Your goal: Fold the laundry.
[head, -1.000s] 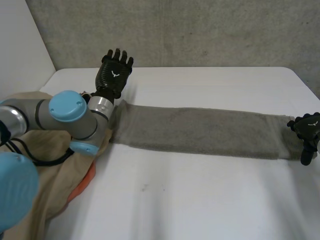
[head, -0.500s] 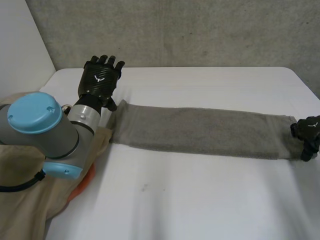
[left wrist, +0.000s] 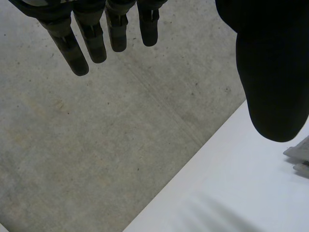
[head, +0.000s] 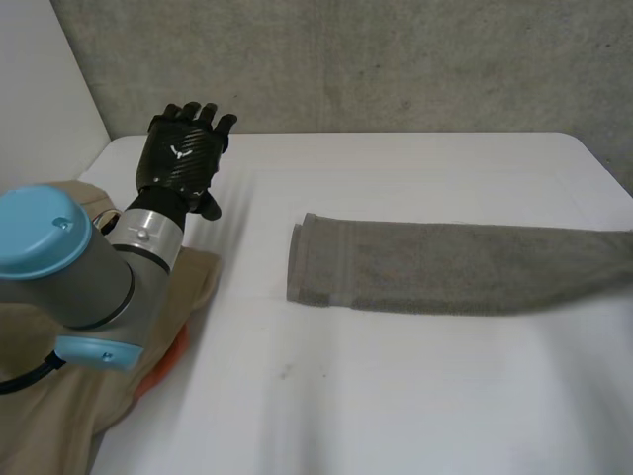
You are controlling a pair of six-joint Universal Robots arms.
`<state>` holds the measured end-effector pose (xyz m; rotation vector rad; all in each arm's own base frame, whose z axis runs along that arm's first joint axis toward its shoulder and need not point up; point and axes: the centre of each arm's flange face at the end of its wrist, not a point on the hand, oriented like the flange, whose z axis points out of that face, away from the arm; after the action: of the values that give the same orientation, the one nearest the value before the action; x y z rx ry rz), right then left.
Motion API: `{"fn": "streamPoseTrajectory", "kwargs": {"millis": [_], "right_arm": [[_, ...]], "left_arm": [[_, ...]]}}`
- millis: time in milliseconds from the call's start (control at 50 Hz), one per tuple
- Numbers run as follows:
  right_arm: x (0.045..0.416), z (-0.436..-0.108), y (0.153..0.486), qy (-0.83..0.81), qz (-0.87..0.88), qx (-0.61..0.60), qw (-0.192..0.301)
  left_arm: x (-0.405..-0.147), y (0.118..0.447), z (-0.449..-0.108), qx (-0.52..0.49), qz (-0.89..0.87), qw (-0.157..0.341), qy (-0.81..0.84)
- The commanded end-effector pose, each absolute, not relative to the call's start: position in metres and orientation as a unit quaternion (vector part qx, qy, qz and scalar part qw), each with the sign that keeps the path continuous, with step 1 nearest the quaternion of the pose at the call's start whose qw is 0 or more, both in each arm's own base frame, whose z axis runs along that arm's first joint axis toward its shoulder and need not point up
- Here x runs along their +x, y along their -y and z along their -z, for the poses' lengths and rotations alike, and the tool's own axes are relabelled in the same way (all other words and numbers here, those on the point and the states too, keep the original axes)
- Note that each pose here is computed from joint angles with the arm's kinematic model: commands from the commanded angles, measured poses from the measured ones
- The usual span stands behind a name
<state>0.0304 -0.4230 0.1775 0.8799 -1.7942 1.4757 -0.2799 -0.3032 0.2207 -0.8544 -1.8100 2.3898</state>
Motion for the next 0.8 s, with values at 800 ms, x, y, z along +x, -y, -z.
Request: {"fn": "streamPoseTrajectory", "kwargs": {"millis": [800], "right_arm": [[0.259, -0.16, 0.293, 0.714, -0.581, 0.389, -0.035]], "left_arm": [[-0.311, 0.273, -0.231, -0.298, -0.777, 0.052, 0.553]]}}
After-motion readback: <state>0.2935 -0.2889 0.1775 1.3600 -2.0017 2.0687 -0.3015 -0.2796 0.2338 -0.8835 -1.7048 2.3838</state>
